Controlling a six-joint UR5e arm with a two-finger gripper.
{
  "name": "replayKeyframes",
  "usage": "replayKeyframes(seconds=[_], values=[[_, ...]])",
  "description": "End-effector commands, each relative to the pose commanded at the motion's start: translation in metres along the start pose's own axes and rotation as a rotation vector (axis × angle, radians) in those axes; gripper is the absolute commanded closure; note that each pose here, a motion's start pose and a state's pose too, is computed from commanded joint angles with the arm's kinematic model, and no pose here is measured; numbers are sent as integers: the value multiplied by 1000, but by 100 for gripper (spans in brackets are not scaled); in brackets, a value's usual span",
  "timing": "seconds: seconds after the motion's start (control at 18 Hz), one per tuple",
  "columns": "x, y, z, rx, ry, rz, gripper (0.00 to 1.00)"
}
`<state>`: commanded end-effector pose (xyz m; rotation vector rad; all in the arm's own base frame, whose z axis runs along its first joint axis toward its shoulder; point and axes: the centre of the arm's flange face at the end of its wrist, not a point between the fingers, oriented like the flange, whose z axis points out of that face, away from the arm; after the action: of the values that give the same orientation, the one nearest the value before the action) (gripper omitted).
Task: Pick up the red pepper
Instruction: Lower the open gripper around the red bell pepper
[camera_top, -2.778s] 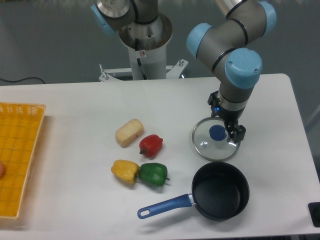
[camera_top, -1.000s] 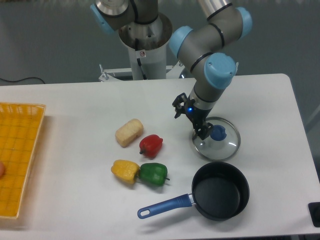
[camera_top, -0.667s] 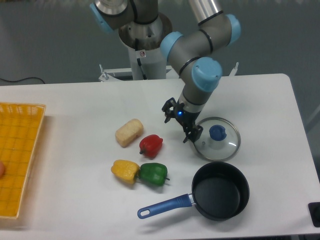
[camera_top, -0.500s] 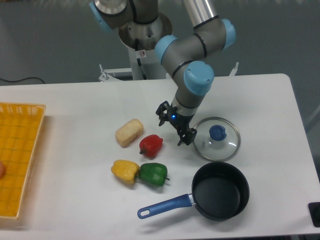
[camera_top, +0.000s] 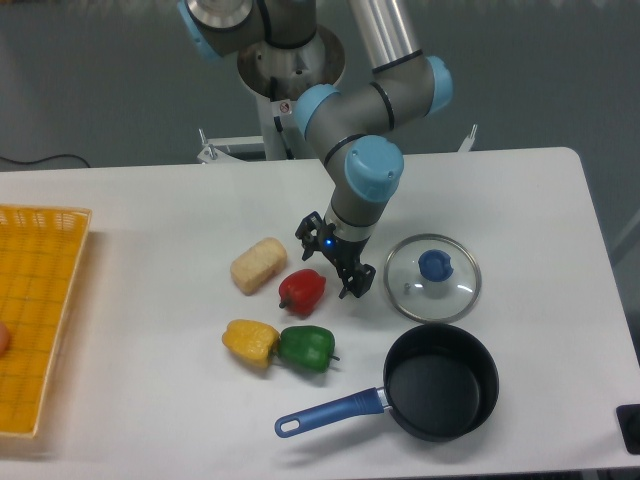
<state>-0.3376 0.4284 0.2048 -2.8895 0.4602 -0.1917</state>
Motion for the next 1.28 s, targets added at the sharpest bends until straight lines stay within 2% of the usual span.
replayKeyframes(seconds=[0.89, 1.06, 1.28], values=[[5, -21, 12, -7, -6, -10, 0], [5, -24, 13, -6, -13, -16, 4], [4, -23, 14, -22, -18, -16, 18]])
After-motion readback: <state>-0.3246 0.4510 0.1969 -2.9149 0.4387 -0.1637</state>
